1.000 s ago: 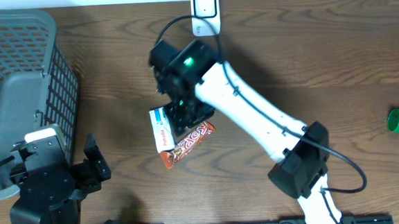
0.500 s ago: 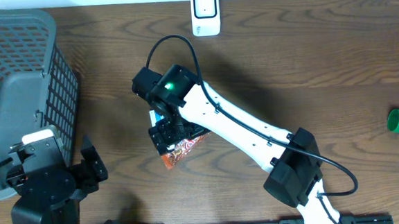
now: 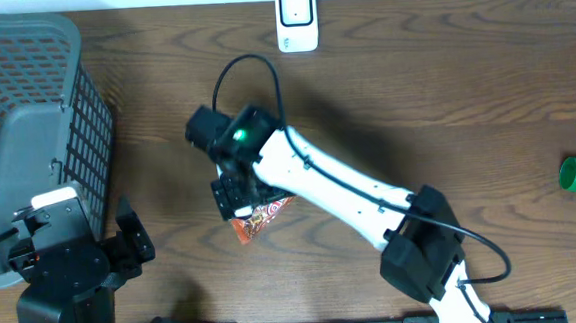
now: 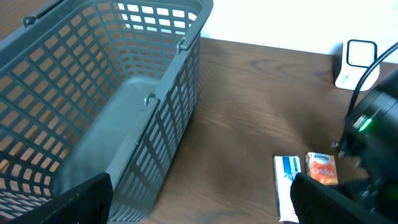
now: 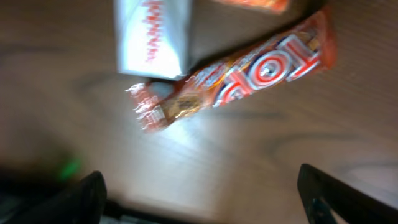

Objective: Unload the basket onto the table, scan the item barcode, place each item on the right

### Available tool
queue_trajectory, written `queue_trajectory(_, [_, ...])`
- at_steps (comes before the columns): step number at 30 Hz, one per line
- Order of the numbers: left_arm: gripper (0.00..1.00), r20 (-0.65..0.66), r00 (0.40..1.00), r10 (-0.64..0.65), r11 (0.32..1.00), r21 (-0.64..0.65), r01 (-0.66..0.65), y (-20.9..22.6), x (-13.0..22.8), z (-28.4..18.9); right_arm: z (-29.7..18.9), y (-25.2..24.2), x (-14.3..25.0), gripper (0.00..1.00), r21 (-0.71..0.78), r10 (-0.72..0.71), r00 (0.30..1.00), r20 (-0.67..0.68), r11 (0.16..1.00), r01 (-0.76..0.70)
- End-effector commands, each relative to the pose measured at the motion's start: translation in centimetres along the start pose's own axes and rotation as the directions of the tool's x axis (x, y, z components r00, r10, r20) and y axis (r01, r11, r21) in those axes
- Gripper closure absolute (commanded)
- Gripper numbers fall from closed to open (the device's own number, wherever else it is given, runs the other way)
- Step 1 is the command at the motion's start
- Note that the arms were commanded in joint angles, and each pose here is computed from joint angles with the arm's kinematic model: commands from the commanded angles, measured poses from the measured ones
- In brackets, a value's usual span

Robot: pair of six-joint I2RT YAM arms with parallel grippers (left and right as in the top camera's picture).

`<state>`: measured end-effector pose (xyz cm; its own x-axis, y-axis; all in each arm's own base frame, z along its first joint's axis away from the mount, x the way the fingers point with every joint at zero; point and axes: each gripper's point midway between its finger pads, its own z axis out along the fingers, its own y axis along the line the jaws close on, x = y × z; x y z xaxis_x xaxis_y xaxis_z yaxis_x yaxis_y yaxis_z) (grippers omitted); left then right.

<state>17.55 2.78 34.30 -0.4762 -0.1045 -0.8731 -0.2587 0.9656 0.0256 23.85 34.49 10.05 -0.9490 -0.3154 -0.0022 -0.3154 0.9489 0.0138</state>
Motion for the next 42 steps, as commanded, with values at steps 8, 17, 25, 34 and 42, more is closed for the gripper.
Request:
queue_trajectory(8, [0.09, -0.004, 0.998, -0.055, 0.998, -0.019, 0.055, 0.4, 0.2, 0.0, 4.4, 1.0, 1.0, 0.16, 0.191, -0.192, 0.970, 0.149, 0.968, 0.162])
queue_trajectory(17, [0.09, -0.020, 0.999, -0.043, 0.999, -0.027, 0.043, 0.5, 0.6, 0.0, 5.6, 1.7, 0.4, 0.07, 0.242, -0.258, 0.939, 0.226, 0.949, 0.202])
queue_trajectory(25, [0.09, -0.023, 0.999, -0.041, 0.999, -0.028, 0.040, 0.6, 0.7, 0.0, 6.1, 2.9, 0.5, 0.02, 0.286, -0.327, 0.911, 0.250, 0.924, 0.253])
queue_trajectory(34, [0.09, -0.035, 0.999, -0.033, 0.999, -0.032, 0.031, 0.7, 1.0, 0.0, 9.1, 2.6, 1.1, 0.04, 0.325, -0.356, 0.916, 0.186, 0.902, 0.284])
queue_trajectory(42, [0.09, -0.039, 0.999, -0.030, 0.999, -0.034, 0.029, 0.7, 1.1, 0.0, 11.7, 1.6, 1.1, 0.12, 0.400, -0.408, 0.904, 0.132, 0.856, 0.328])
